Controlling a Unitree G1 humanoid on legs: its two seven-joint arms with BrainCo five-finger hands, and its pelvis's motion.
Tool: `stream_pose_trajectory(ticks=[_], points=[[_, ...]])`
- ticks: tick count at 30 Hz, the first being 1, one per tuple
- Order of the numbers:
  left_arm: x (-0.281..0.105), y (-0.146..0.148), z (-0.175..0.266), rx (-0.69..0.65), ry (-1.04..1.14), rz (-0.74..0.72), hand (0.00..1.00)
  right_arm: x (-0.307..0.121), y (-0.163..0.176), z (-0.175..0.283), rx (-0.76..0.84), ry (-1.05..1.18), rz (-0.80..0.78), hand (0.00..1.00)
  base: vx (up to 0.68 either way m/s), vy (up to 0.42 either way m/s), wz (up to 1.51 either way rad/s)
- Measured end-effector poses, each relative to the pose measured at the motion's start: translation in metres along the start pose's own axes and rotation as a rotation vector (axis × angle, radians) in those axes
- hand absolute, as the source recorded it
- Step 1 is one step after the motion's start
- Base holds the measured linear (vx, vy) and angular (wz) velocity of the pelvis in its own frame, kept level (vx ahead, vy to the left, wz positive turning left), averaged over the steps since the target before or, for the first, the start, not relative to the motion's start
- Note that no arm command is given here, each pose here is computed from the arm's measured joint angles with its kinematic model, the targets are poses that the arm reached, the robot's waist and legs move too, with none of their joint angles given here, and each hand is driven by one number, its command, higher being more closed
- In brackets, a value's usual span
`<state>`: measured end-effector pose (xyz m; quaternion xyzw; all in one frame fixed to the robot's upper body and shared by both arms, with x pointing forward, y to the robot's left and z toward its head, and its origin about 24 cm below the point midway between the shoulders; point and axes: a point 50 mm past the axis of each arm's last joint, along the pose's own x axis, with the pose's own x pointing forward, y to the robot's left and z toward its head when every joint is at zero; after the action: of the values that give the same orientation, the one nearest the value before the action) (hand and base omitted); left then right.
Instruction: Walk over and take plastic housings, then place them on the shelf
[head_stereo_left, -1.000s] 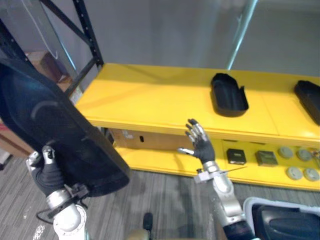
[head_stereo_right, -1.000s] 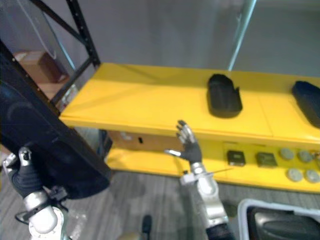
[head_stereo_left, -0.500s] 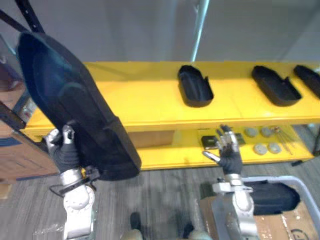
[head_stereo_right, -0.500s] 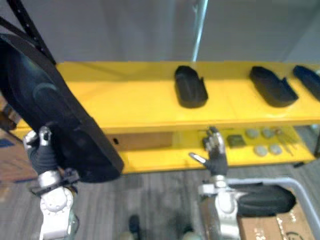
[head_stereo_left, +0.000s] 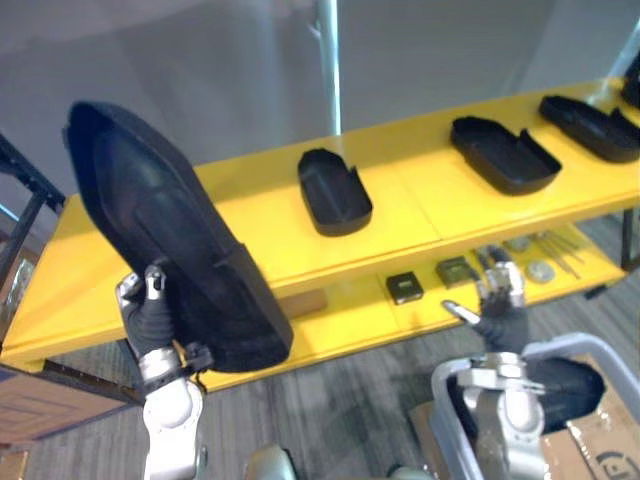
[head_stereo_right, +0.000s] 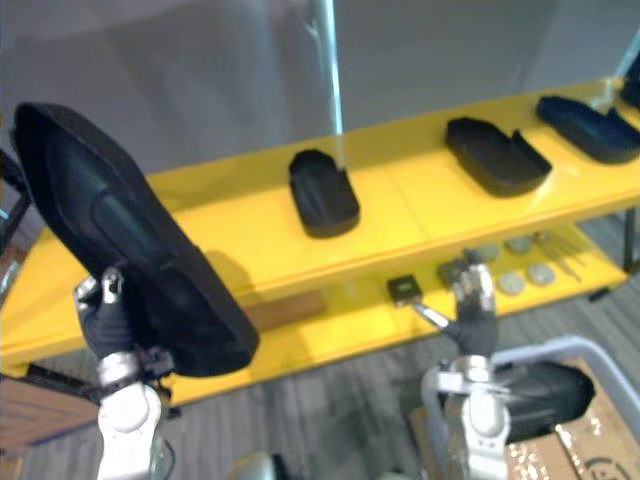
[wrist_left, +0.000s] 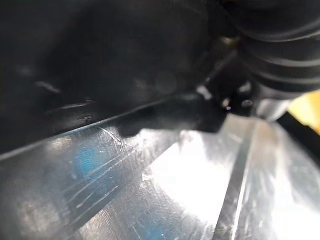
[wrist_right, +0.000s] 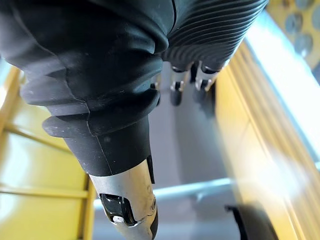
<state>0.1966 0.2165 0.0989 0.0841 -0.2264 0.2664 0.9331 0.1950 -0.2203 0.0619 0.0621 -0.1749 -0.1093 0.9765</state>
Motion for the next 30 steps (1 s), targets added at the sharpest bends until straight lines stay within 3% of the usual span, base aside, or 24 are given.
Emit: stream_pose_trajectory(ticks=[9, 16, 20, 25, 30], points=[[0.017, 0.01, 0.006, 0.089, -0.01, -0.047, 1.0, 0.0, 0.013, 0.0, 0.097, -0.036, -0.134, 0.0, 0.08, 0.13, -0.31], [0.023, 0.003, -0.008, 0.128, 0.139, -0.096, 1.0, 0.003, 0.004, 0.019, 0.011, -0.114, -0.209, 0.0, 0.0, 0.011, -0.12], [0.04, 0.007, -0.038, 0.254, 0.265, -0.099, 1.0, 0.004, -0.013, 0.02, -0.049, -0.08, -0.22, 0.0, -0.03, 0.024, -0.24], [0.076, 0.046, -0.083, 0.509, 0.497, 0.002, 1.0, -0.003, -0.019, 0.014, -0.048, -0.011, -0.151, 0.0, -0.04, 0.016, -0.26], [0.115, 0.065, -0.085, 0.655, 0.542, 0.046, 1.0, -0.007, -0.021, 0.009, -0.044, 0.063, -0.063, 0.0, -0.03, 0.007, -0.19]])
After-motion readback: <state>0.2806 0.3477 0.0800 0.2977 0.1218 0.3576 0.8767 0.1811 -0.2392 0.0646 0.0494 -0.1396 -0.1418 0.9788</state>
